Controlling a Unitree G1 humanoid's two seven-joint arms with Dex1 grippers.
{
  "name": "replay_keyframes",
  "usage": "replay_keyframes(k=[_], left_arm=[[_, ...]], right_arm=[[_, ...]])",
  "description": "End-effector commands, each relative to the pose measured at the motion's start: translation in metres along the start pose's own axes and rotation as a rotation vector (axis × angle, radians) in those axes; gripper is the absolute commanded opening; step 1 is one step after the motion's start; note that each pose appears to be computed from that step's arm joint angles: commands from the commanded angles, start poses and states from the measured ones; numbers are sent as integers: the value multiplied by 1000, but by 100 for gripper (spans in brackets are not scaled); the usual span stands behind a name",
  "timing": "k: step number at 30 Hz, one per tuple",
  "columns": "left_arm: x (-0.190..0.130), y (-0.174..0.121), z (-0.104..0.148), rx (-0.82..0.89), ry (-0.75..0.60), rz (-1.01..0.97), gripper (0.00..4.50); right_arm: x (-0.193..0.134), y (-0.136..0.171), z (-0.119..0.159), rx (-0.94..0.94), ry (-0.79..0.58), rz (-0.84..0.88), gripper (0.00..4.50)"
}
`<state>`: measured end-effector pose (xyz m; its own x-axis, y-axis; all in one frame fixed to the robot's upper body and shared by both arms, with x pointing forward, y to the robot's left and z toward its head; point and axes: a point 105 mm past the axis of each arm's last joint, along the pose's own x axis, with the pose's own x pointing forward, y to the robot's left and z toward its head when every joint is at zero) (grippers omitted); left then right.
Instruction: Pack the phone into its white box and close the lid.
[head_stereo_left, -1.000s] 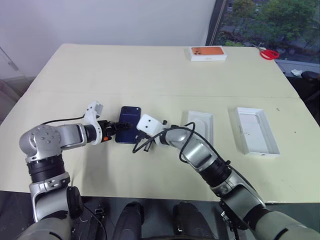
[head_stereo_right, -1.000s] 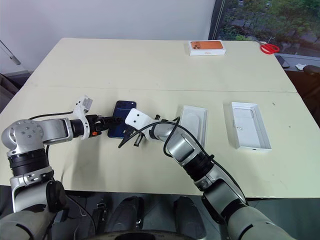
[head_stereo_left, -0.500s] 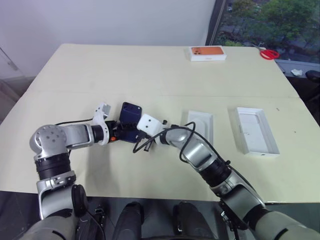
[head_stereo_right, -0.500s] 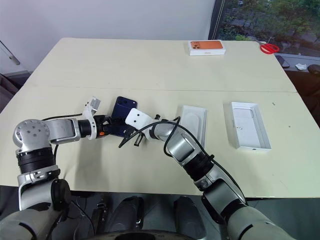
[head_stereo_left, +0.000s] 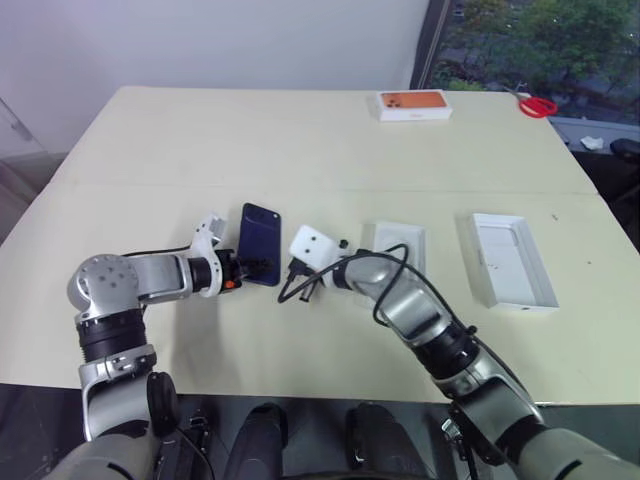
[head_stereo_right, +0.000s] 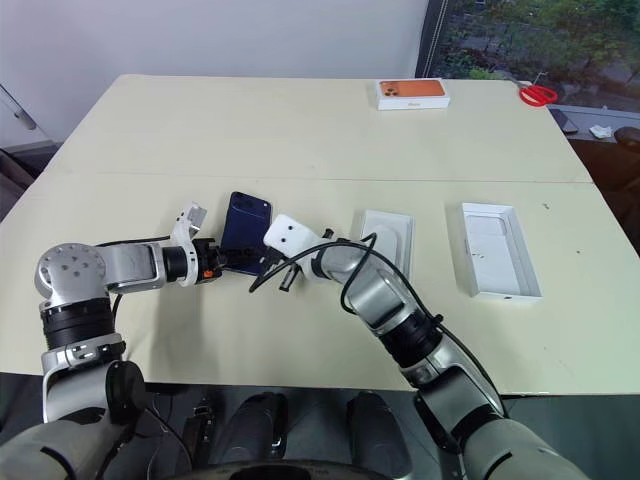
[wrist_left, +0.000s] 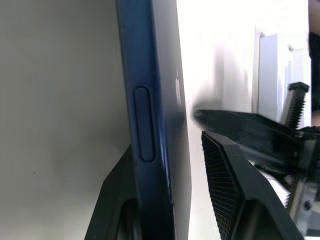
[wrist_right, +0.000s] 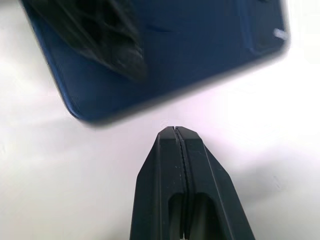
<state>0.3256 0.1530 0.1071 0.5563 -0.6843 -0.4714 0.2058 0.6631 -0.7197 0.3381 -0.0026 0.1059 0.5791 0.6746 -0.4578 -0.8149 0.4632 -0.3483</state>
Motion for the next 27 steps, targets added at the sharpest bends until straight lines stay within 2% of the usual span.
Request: replay_keyframes(k=[1,3,4,8,12,15,19,23,27], left_arm=[[-4,-6,3,0,-23,-39,105],[-4,-7,4,1,-26,-46,27],[-4,-8,5,1,-29,-51,5],[-4,-27,10,43,-58,-120,5],[0,-71,16,137,-90,-274,5],[14,-94,7,203,-56,-307,5],[54,-135,-18,178,37,-393,5],[82,-166,-33,111,99,-431,5],[98,-183,-51,99,195,-431,5]], right_arm=[[-19,-4,23,-10,-79,-12,0],[-26,-5,28,-6,-89,-15,0],[-30,-6,30,-4,-94,-16,0],[-48,-9,35,9,-105,-22,0],[-89,-29,21,52,-89,-73,0],[-116,-48,7,72,-55,-140,0],[-158,-75,-20,102,17,-242,0],[-182,-85,-48,118,114,-313,0],[-200,-89,-66,130,175,-364,0]])
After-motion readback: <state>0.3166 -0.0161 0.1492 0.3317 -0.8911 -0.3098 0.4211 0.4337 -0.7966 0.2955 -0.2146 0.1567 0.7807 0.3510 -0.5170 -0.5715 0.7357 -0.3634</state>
